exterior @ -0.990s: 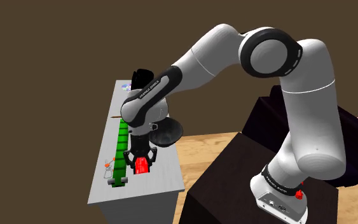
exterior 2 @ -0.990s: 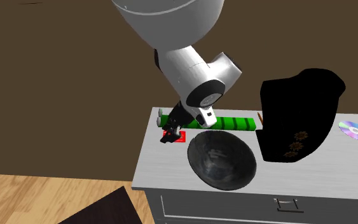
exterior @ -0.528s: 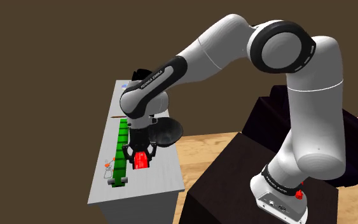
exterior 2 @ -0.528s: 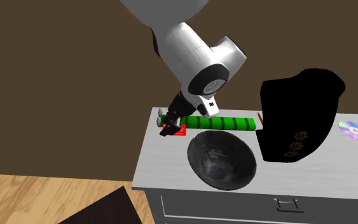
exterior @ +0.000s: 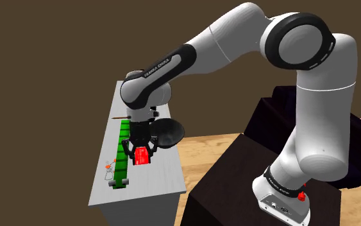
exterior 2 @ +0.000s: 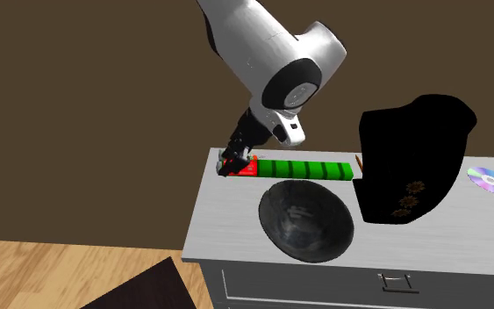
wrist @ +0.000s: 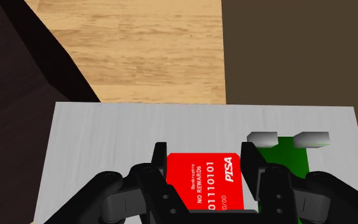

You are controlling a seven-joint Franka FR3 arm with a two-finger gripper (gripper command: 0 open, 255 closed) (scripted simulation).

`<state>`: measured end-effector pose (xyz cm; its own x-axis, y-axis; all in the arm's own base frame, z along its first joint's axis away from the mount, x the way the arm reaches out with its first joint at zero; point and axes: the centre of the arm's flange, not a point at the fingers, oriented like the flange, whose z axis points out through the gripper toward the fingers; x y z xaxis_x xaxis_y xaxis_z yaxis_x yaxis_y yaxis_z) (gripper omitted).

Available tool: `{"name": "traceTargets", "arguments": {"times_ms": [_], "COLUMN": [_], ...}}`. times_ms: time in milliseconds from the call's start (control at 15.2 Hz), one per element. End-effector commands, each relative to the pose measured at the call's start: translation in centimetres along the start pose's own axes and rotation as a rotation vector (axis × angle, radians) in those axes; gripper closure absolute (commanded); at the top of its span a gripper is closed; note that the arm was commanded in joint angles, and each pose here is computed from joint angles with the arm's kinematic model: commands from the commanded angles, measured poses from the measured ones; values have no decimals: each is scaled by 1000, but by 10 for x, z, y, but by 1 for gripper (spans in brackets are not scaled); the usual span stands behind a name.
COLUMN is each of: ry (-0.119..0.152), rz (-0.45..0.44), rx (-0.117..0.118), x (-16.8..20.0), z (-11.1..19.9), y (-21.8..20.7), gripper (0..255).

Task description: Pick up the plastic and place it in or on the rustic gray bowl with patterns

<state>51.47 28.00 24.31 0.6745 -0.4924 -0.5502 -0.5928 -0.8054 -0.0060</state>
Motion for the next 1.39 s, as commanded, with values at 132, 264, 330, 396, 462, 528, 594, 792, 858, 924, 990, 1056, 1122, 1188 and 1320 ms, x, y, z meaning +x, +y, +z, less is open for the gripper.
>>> {"name": "traceTargets", "arguments": {"times_ms": [132, 264, 330, 396, 462, 528, 594, 792, 858, 924, 990, 1056, 1122, 1188, 1320], "ry": [0, 0, 0, 0, 0, 0, 0, 0, 0, 0, 0, 0, 0, 0, 0], "rz": [0, 0, 0, 0, 0, 0, 0, 0, 0, 0, 0, 0, 0, 0, 0], "rx": [0, 0, 0, 0, 0, 0, 0, 0, 0, 0, 0, 0, 0, 0, 0], "x": [-10, -16, -19, -22, -25, -28, -29, -4, 4, 12, 20, 29, 37, 45, 62], "z": [-18, -27, -31, -36, -40, -44, -46, -66, -72, -79, -85, -92, -98, -105, -118], "y": [0, -1, -1, -1, -1, -1, -1, 23, 31, 39, 48, 56, 64, 72, 88], "gripper": [255, 255, 255, 255, 255, 255, 255, 255, 255, 255, 255, 255, 255, 255, 255]}}
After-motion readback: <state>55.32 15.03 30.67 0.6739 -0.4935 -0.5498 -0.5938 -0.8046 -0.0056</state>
